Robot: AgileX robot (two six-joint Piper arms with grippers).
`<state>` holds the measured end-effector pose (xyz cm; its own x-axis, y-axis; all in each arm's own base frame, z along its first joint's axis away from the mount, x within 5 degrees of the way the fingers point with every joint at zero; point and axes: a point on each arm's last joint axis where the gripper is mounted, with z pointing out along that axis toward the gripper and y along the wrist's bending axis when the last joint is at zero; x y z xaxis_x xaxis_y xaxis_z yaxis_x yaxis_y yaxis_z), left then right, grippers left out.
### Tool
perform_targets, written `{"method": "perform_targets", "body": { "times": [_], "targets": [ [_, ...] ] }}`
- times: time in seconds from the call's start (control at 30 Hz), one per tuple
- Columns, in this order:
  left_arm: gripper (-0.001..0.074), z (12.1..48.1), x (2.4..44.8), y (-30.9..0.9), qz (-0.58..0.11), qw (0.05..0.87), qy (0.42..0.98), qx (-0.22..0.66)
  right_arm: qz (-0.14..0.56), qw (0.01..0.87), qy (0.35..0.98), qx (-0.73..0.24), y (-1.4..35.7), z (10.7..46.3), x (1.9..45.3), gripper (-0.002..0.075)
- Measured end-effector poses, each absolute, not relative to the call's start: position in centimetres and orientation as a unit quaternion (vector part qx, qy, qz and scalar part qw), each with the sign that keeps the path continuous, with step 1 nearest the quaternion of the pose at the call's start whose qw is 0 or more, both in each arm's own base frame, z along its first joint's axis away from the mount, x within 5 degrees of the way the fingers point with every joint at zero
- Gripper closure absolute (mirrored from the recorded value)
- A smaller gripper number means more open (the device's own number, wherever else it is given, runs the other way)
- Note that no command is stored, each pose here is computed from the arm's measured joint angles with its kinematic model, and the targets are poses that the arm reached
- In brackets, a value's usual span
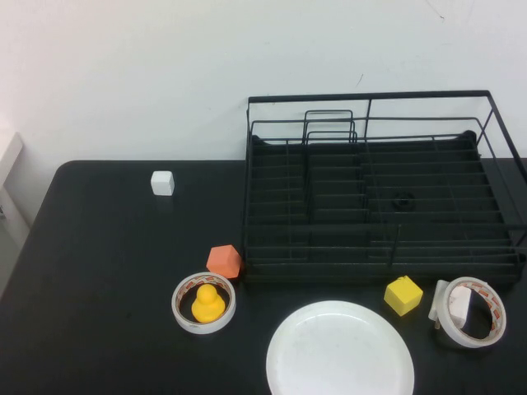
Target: Place plate on rack
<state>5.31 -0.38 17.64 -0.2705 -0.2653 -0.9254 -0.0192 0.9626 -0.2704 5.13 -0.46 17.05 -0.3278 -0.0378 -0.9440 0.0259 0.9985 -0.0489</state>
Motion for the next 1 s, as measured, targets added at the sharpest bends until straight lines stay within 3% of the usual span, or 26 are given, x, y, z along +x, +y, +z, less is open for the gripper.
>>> {"method": "perform_targets", "body": {
  "times": [0.33,0.53,0.67,0.8,0.9,1.0],
  "targets": [
    [0.0738,17.6,5.3,0.1,-0.036,0.605,0.794,-0.046,-0.027,0.58,0.814,-0.004,-0.5,17.1,5.1,0.0728],
    [0.0738,17.7,5.3,0.1,-0.034,0.609,0.791,-0.045,-0.021,0.58,0.815,0.002,-0.4,17.0,5.1,0.0728],
    [0.0738,18.6,5.5,-0.4,-0.163,0.628,0.747,-0.145,0.031,0.577,0.815,0.038,0.0,17.0,5.1,0.0728],
    [0.0738,20.0,5.6,-0.5,-0.343,0.619,0.641,-0.298,0.212,0.542,0.796,0.165,1.4,17.1,5.0,0.0728],
    [0.0738,20.7,5.6,-0.2,-0.388,0.621,0.591,-0.339,0.32,0.501,0.77,0.233,2.3,17.3,4.9,0.0728],
    [0.0738,21.1,5.6,0.1,-0.398,0.636,0.561,-0.35,0.333,0.501,0.764,0.234,2.4,17.3,4.9,0.0728]
  ]
}}
